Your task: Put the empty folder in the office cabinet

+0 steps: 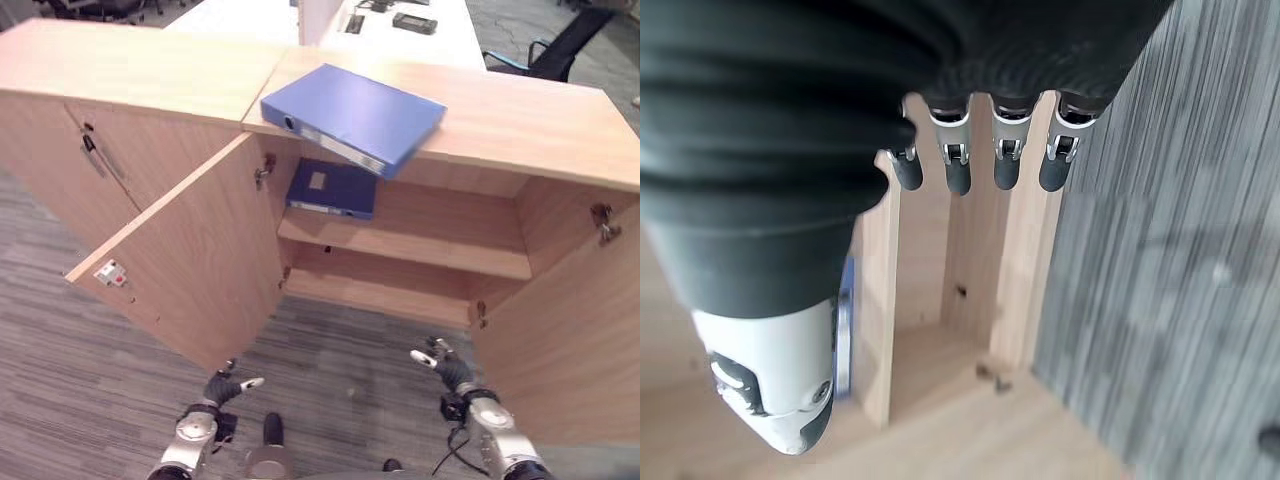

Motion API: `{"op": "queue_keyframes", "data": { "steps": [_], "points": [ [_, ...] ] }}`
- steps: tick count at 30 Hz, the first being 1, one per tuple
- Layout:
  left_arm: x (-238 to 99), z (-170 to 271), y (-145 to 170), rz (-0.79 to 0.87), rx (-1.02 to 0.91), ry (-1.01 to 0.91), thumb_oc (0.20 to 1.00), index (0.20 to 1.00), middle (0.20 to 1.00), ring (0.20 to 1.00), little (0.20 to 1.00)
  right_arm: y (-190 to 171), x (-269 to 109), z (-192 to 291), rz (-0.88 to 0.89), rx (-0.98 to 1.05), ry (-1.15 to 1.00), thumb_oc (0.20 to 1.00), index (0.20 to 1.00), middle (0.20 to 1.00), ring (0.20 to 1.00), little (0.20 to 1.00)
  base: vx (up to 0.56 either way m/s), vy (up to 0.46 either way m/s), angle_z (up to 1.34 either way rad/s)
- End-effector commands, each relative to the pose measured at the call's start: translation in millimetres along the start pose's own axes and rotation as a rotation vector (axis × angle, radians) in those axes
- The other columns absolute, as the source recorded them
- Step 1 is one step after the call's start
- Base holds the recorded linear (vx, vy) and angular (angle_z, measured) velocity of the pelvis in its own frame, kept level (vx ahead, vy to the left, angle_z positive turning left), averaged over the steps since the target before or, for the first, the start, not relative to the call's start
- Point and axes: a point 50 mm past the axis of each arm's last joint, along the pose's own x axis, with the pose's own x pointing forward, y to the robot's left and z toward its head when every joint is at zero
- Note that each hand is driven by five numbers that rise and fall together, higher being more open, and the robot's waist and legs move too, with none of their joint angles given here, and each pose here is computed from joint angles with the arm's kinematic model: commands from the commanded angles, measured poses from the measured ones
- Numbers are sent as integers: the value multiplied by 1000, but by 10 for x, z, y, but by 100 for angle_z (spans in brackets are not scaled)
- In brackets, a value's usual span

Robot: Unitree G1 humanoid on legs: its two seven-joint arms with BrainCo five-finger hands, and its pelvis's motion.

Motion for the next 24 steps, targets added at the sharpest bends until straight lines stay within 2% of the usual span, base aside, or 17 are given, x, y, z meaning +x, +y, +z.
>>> {"op": "queue_keyframes", "data": {
  "steps": [1, 5, 14, 24],
  "points": [
    [37, 152, -64, -19, 22, -71, 1000, 1000, 1000, 1000, 1000, -70, 75, 380, -4, -67, -145, 1000, 1000, 1000, 1000, 1000, 101, 297, -1],
    [56, 249, 36, 1, 27, -102, 1000, 1000, 1000, 1000, 1000, 20, 140, 412, 8, -71, -145, 1000, 1000, 1000, 1000, 1000, 90, 208, -16],
    [65, 345, 119, 5, 45, -132, 1000, 1000, 1000, 1000, 1000, -74, 94, 240, -59, 2, -96, 1000, 1000, 1000, 1000, 1000, 103, 104, 2],
    [68, 275, 123, 16, 68, -105, 1000, 1000, 1000, 1000, 1000, -202, 0, -108, -112, 19, 46, 1000, 1000, 1000, 1000, 1000, 188, -217, 11]
  ]
}}
